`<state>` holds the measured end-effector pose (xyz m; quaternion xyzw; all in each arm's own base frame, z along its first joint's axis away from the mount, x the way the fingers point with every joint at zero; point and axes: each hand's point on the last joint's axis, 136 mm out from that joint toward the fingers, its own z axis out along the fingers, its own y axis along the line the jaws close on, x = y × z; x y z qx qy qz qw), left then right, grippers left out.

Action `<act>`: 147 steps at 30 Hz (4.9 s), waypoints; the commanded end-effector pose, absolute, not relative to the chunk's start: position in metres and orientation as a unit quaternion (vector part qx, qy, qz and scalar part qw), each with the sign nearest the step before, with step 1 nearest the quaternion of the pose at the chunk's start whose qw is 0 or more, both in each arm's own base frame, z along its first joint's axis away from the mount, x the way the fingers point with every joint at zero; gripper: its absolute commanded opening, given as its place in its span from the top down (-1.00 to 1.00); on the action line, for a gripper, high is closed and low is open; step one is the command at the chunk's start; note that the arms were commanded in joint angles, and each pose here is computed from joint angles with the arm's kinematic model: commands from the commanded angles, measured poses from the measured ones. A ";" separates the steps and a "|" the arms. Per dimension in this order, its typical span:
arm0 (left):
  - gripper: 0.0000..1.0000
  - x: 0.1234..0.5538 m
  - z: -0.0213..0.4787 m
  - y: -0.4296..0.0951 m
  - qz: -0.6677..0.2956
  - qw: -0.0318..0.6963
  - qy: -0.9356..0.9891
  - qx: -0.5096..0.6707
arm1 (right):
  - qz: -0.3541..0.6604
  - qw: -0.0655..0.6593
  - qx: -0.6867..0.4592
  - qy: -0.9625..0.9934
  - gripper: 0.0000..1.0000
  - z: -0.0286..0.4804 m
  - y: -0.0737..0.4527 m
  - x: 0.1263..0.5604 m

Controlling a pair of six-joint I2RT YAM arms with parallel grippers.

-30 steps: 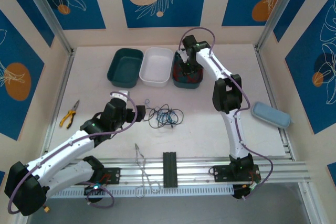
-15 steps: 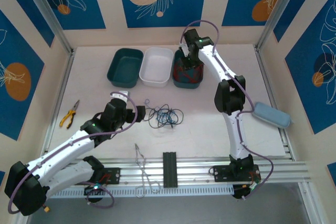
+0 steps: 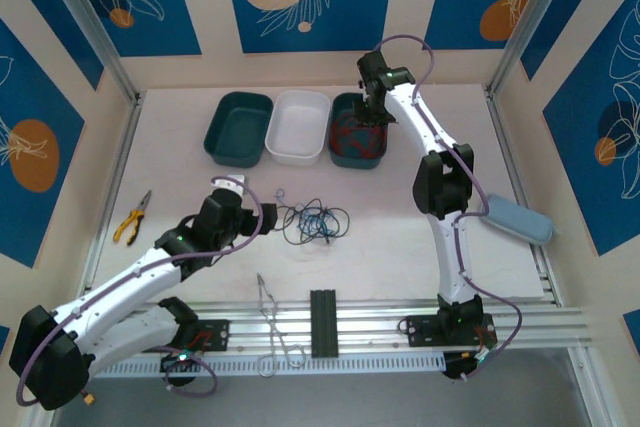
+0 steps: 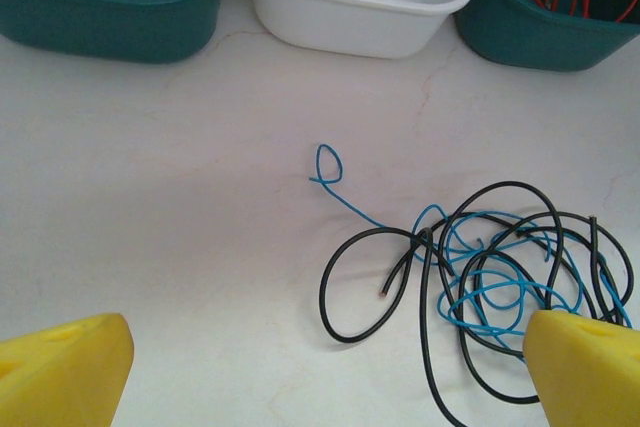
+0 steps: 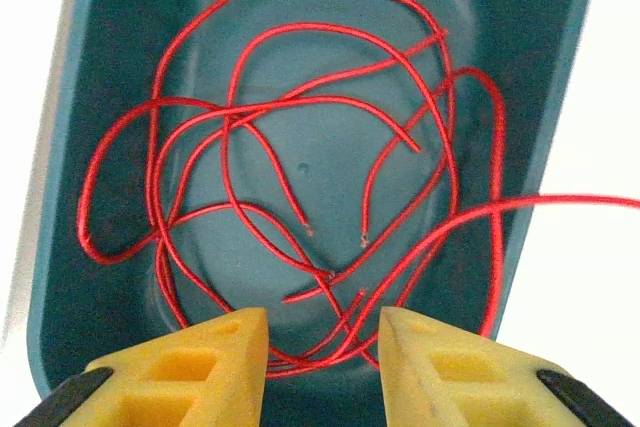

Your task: Untangle the cables

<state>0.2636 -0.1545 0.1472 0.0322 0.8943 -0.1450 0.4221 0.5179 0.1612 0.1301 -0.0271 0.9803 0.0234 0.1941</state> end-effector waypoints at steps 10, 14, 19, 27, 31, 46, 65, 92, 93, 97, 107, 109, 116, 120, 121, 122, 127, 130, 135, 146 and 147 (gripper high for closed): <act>-1.00 0.265 0.147 -0.156 -0.151 0.421 0.894 0.034 | -0.047 0.164 0.057 0.984 0.25 0.104 0.155 0.495; -1.00 0.265 0.146 -0.156 -0.150 0.420 0.894 0.035 | -0.068 0.163 0.065 0.982 0.21 0.099 0.151 0.495; -1.00 0.265 0.145 -0.156 -0.150 0.419 0.895 0.034 | -0.081 0.154 0.076 0.982 0.19 0.090 0.146 0.492; -1.00 0.263 0.142 -0.155 -0.152 0.416 0.896 0.034 | -0.092 0.141 0.080 0.983 0.17 0.072 0.144 0.492; -1.00 0.263 0.141 -0.155 -0.152 0.415 0.896 0.034 | -0.087 0.145 0.070 0.983 0.18 0.066 0.148 0.499; -1.00 0.263 0.141 -0.155 -0.151 0.415 0.896 0.032 | -0.082 0.182 -0.034 0.979 0.98 0.069 0.175 0.525; -1.00 0.264 0.141 -0.156 -0.152 0.414 0.897 0.031 | 0.074 0.125 -0.062 0.987 1.00 0.055 0.203 0.520; -1.00 0.270 0.143 -0.160 -0.149 0.413 0.898 0.034 | 0.060 0.161 -0.035 0.985 0.15 0.100 0.191 0.524; -1.00 0.270 0.144 -0.161 -0.151 0.414 0.897 0.035 | 0.053 0.165 -0.032 0.984 0.11 0.105 0.189 0.524; -1.00 0.271 0.144 -0.162 -0.153 0.414 0.897 0.035 | 0.022 0.171 -0.015 0.985 -0.02 0.117 0.177 0.519; -1.00 0.271 0.149 -0.165 -0.165 0.414 0.895 0.031 | -0.014 0.197 -0.006 0.980 -0.17 0.149 0.174 0.490; -1.00 0.272 0.148 -0.168 -0.170 0.405 0.898 0.031 | -0.005 0.212 -0.009 0.977 -0.21 0.160 0.181 0.477; -0.96 0.275 0.131 -0.191 -0.198 0.343 0.917 0.046 | 0.055 0.227 -0.012 0.972 -0.27 0.183 0.202 0.405; -0.79 0.278 0.114 -0.206 -0.214 0.303 0.927 0.051 | 0.110 0.207 -0.019 0.972 -0.28 0.175 0.220 0.360; -0.75 0.279 0.110 -0.209 -0.218 0.297 0.928 0.050 | 0.122 0.202 -0.020 0.972 -0.28 0.173 0.224 0.351; -0.71 0.280 0.107 -0.211 -0.223 0.292 0.929 0.047 | 0.135 0.192 -0.024 0.972 -0.28 0.168 0.230 0.341; -0.56 0.283 0.094 -0.221 -0.236 0.275 0.931 0.040 | 0.161 0.143 -0.051 0.975 -0.17 0.146 0.256 0.302; -0.44 0.283 0.084 -0.221 -0.232 0.262 0.936 0.031 | 0.152 0.130 -0.077 0.977 -0.11 0.136 0.270 0.292; -0.25 0.280 0.073 -0.218 -0.228 0.254 0.940 0.025 | 0.134 0.110 -0.108 0.979 -0.06 0.122 0.288 0.294; 0.06 0.277 0.062 -0.217 -0.227 0.245 0.943 0.021 | 0.054 0.072 -0.151 0.984 0.05 0.087 0.293 0.315; 0.06 0.277 0.061 -0.218 -0.227 0.243 0.943 0.020 | 0.054 0.067 -0.155 0.984 0.06 0.084 0.295 0.314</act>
